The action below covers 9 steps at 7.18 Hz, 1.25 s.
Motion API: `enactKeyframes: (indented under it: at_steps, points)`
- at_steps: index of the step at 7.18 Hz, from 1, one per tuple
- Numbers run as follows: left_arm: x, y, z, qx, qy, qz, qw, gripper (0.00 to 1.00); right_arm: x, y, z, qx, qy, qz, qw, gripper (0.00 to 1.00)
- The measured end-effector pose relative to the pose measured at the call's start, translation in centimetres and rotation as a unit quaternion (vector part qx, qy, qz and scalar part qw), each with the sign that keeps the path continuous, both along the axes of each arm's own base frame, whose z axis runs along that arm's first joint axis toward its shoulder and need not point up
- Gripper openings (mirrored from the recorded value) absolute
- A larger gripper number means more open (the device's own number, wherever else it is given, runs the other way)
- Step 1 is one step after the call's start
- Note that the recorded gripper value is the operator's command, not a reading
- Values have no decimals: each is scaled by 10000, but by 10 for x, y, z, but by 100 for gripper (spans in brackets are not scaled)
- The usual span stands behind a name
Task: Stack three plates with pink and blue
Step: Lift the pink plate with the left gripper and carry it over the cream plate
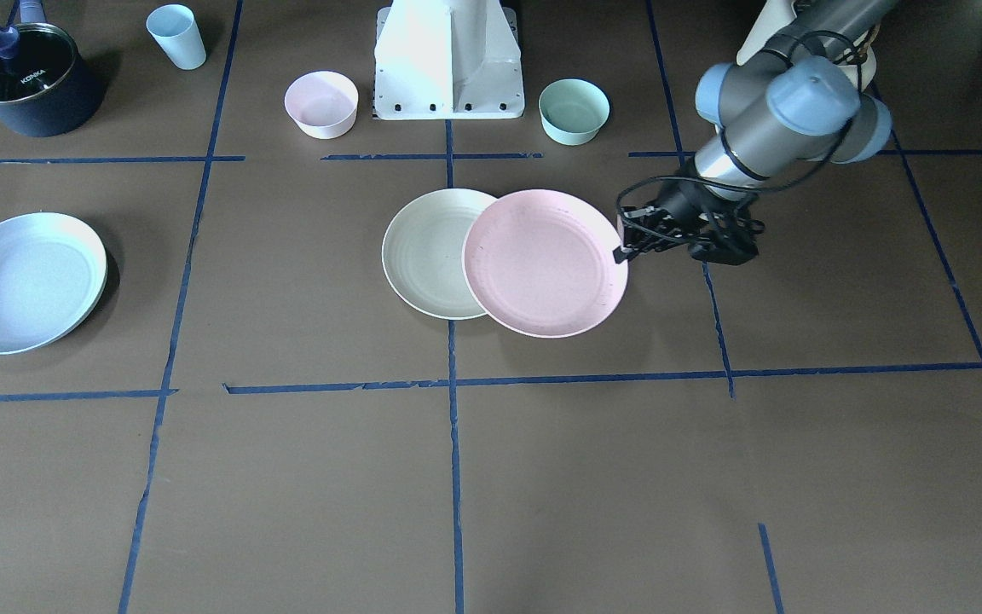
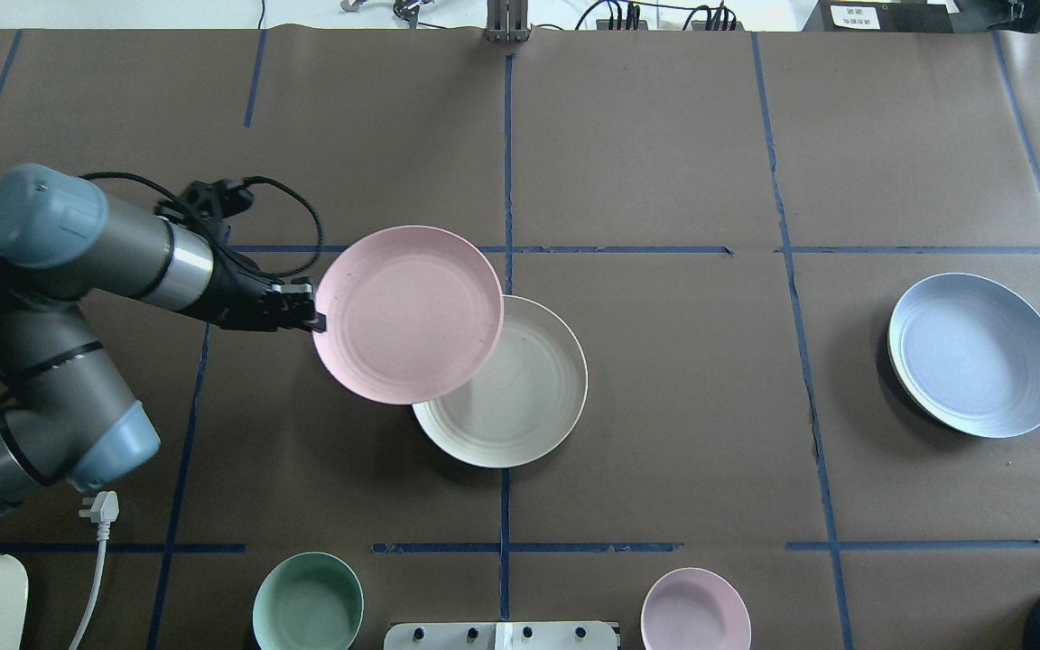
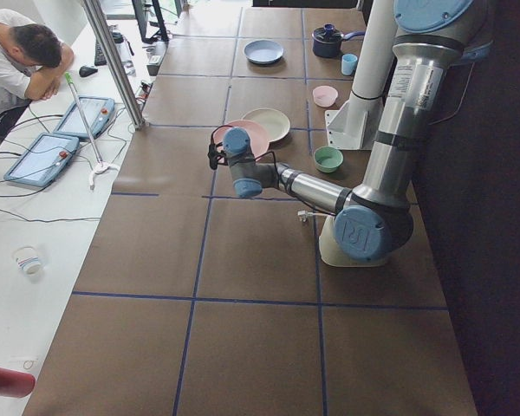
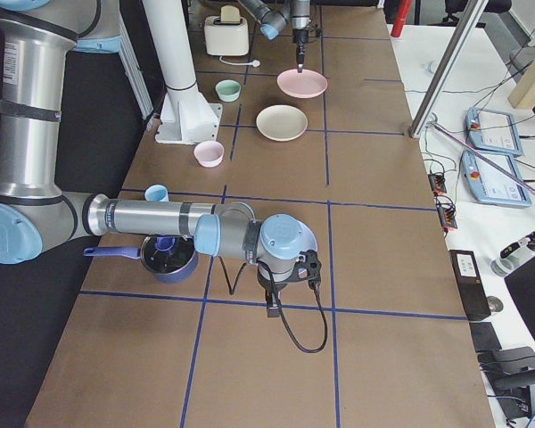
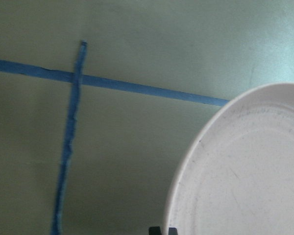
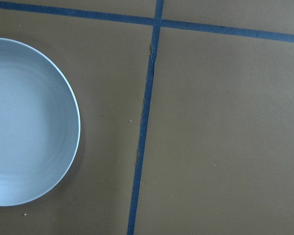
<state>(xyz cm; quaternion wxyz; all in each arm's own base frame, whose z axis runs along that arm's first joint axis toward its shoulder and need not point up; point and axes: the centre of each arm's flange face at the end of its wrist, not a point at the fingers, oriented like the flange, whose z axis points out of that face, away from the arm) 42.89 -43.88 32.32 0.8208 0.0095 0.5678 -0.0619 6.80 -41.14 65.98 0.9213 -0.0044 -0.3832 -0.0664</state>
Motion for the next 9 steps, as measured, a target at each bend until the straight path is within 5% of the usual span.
enactKeyframes:
  at_steps: [3,4,5,6,9]
  points:
    - [77,41,-33,5,-245,55,9997,0,0,0,0,-1,-8,1,10000,100]
    - [86,41,-39,-23,-304,64,9995,9,0,0,0,-1,-13,1,10000,100]
    - [93,39,-47,-60,-374,70,9993,84,0,0,0,3,-15,1,10000,100]
    - [95,38,-49,-78,-430,75,9990,100,0,0,-1,9,-16,1,10000,100]
    - [80,38,-41,-7,-485,153,9987,100,0,0,-2,29,-14,-1,10000,100]
